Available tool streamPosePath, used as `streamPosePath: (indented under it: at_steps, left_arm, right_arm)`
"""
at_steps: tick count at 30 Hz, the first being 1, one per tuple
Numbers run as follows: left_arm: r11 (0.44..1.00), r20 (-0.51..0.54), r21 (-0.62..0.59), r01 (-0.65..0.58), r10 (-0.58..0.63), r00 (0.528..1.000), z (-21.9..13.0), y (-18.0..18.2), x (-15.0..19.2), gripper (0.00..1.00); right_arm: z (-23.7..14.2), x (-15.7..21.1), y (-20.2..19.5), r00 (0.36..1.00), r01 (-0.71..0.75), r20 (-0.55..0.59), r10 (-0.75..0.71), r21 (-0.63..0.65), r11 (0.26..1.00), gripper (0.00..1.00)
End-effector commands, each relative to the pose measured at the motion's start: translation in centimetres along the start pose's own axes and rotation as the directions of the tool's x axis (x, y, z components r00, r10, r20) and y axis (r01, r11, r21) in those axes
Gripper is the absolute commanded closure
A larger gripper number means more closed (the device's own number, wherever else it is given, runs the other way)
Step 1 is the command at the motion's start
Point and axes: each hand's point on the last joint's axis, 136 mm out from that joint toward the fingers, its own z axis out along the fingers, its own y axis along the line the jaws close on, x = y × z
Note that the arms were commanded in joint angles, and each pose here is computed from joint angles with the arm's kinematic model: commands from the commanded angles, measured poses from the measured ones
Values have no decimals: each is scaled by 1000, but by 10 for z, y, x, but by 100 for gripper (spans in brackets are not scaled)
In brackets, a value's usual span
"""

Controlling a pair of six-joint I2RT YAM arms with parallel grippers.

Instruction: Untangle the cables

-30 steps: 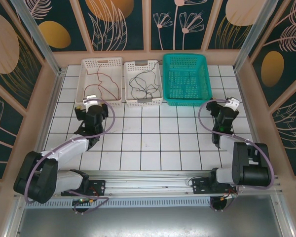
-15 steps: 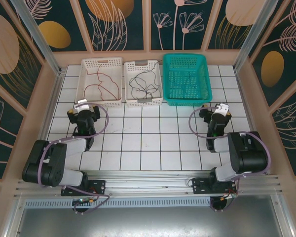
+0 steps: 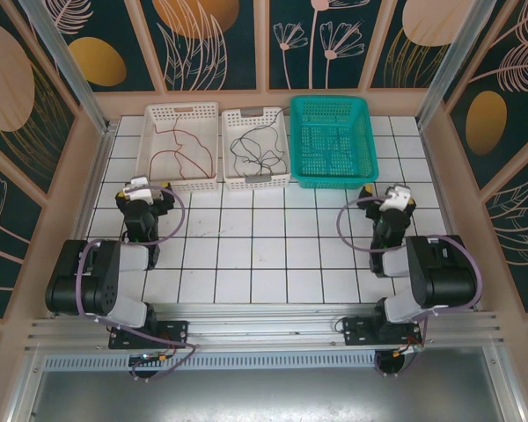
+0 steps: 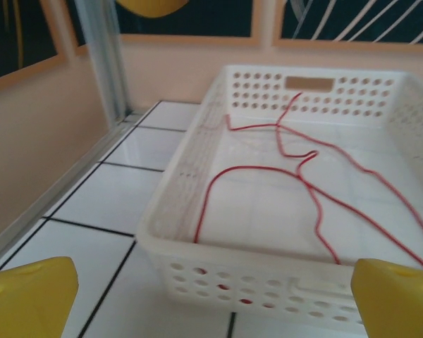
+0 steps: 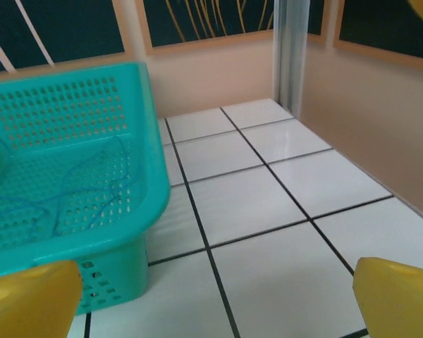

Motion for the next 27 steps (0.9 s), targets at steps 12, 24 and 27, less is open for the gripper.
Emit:
streamPosePath:
  at_steps: [12,24,27]
  left_arm:
    - [997,83,-38,66,-63,995,-14,13,-6,1]
    - [997,81,-37,66,-63,995,-14,13,-5,1]
    - [998,78,-17,54,-52,996,-13,9,-5,1]
  right_arm:
    - [14,-2,12,1000,-26,-18,25,-50,998,1]
    - [14,-3,12,1000,-25,-18,25,-50,998,1]
    - [14,-2,12,1000,-25,-19,24,-51,998,1]
